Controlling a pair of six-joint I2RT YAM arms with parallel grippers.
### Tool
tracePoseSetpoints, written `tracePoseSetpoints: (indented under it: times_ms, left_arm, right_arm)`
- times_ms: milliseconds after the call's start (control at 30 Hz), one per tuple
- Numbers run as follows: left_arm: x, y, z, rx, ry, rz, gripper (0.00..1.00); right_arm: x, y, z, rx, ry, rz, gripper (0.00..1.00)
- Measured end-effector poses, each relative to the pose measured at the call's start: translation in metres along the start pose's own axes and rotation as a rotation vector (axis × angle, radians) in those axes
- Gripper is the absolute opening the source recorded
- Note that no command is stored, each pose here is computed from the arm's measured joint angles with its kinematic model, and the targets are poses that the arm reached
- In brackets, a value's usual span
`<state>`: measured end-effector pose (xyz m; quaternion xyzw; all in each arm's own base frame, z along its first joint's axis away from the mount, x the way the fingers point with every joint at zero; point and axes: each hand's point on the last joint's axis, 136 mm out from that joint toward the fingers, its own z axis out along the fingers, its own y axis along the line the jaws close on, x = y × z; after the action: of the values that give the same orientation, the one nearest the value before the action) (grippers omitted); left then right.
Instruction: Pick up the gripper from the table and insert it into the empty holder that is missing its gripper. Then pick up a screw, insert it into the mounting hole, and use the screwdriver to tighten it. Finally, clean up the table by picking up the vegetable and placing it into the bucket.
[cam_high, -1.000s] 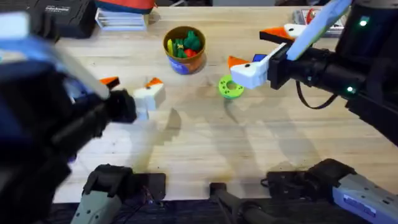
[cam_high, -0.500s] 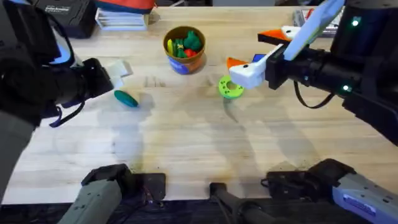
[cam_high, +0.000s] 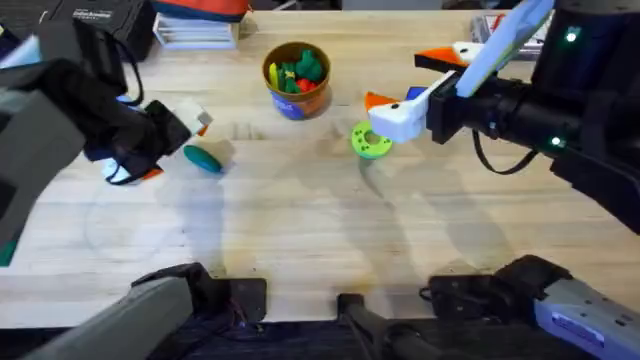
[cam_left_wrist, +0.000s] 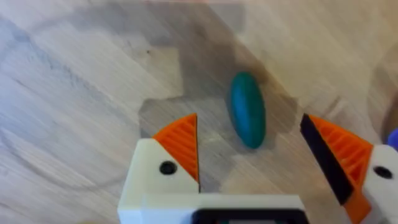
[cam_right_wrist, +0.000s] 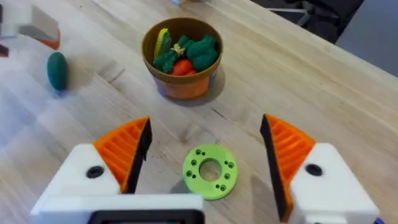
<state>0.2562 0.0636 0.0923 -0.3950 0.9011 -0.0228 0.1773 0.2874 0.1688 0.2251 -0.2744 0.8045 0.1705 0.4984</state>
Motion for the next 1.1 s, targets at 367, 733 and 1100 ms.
tracePoseSetpoints:
  times_ms: [367, 733, 1100]
  left_arm:
    - [0.007, -0.002, 0.049, -0.053, 0.113, -0.122, 0.985]
    - [0.012, -0.002, 0.060, -0.060, 0.155, -0.145, 0.313]
    - [-0.021, -0.069, 0.019, 0.164, 0.154, -0.019, 0.022]
  right_arm:
    - [0.000, 0.000, 0.000, 0.000, 0.000, -0.010, 0.994]
    - [0.000, 0.000, 0.000, 0.000, 0.000, -0.101, 0.994]
    - [-0.010, -0.003, 0.007, 0.008, -0.040, -0.148, 0.994]
